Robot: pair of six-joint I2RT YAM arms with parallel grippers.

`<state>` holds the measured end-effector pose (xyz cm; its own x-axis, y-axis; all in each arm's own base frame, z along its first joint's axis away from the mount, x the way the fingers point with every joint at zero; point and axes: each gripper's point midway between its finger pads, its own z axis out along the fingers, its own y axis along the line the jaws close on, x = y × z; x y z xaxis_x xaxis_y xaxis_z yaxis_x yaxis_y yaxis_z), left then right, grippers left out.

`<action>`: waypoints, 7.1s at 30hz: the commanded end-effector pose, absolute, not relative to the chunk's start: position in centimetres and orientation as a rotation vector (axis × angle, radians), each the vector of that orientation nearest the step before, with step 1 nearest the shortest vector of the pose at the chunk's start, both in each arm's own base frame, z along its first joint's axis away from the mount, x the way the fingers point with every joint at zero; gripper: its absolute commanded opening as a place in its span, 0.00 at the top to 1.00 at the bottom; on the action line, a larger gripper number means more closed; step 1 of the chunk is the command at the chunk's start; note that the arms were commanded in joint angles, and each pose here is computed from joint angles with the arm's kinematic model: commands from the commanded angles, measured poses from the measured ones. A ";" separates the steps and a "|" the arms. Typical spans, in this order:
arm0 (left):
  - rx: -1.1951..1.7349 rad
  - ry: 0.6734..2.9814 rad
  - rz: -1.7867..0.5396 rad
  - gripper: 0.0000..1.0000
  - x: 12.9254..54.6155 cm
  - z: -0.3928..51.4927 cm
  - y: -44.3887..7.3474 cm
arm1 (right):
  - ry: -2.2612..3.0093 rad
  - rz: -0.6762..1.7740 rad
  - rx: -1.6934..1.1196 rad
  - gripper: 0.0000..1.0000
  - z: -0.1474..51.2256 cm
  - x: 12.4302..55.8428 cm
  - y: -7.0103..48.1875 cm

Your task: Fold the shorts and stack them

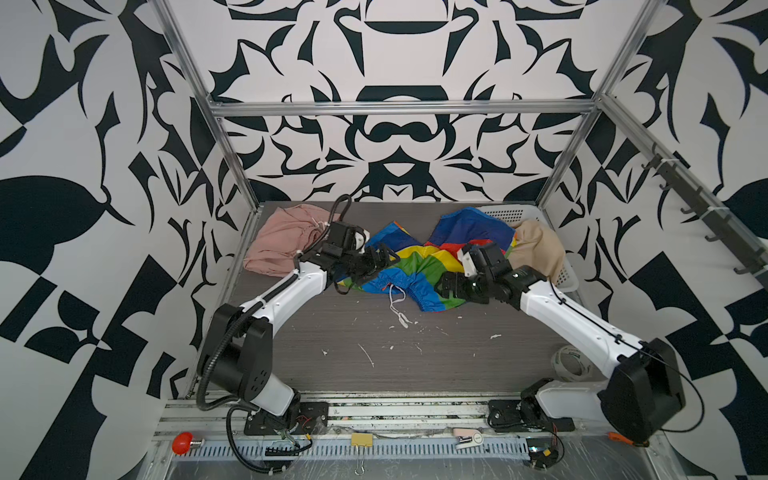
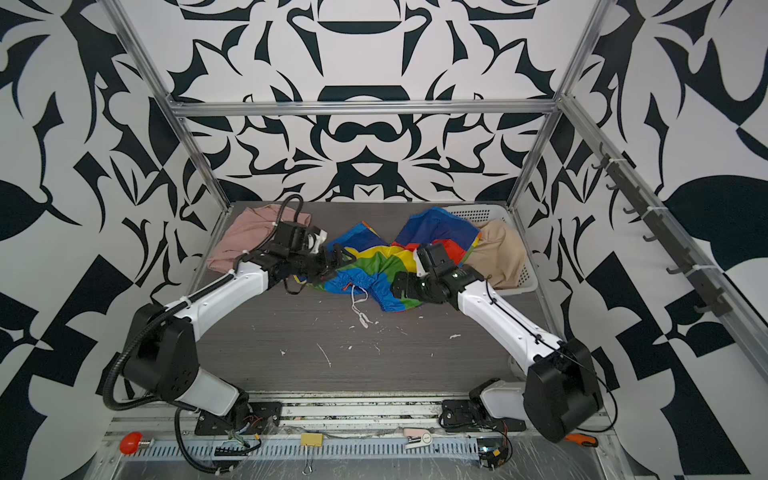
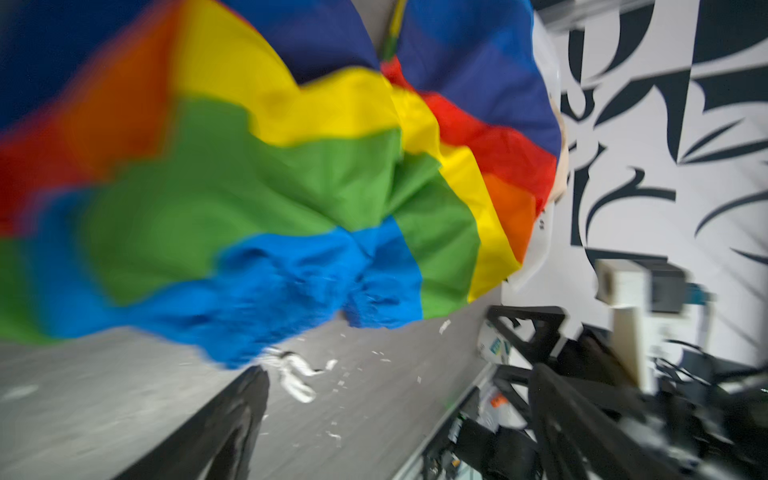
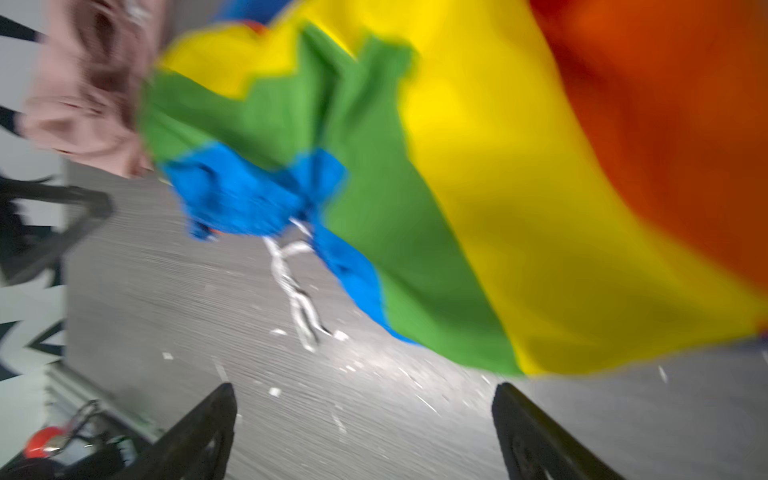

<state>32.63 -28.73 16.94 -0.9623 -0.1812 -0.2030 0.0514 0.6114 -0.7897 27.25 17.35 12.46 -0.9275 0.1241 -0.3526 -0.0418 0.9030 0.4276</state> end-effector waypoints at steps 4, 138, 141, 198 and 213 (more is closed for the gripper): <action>-0.157 2.591 -1.447 0.01 31.0 15.9 -33.3 | 2.702 0.567 0.167 0.01 8.6 26.4 16.0; -0.638 2.316 -1.279 1.00 34.3 13.3 -22.1 | 2.437 0.766 0.269 0.58 15.7 30.0 17.7; -0.543 2.248 -1.156 1.00 35.5 19.5 -19.3 | 2.395 0.706 0.316 0.56 16.8 30.4 15.2; -0.314 2.134 -0.875 1.00 36.2 29.8 -12.8 | 2.258 0.580 0.404 1.00 22.1 38.4 15.3; 0.060 1.751 -0.666 1.00 37.3 54.2 -14.2 | 1.668 0.717 0.209 1.00 54.3 38.2 10.0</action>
<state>40.59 -13.55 50.68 -0.3654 -0.3632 -0.8570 0.3065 0.8224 -0.4792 42.99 10.18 47.54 -0.3375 0.5511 -0.7632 -0.1147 0.7806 0.6144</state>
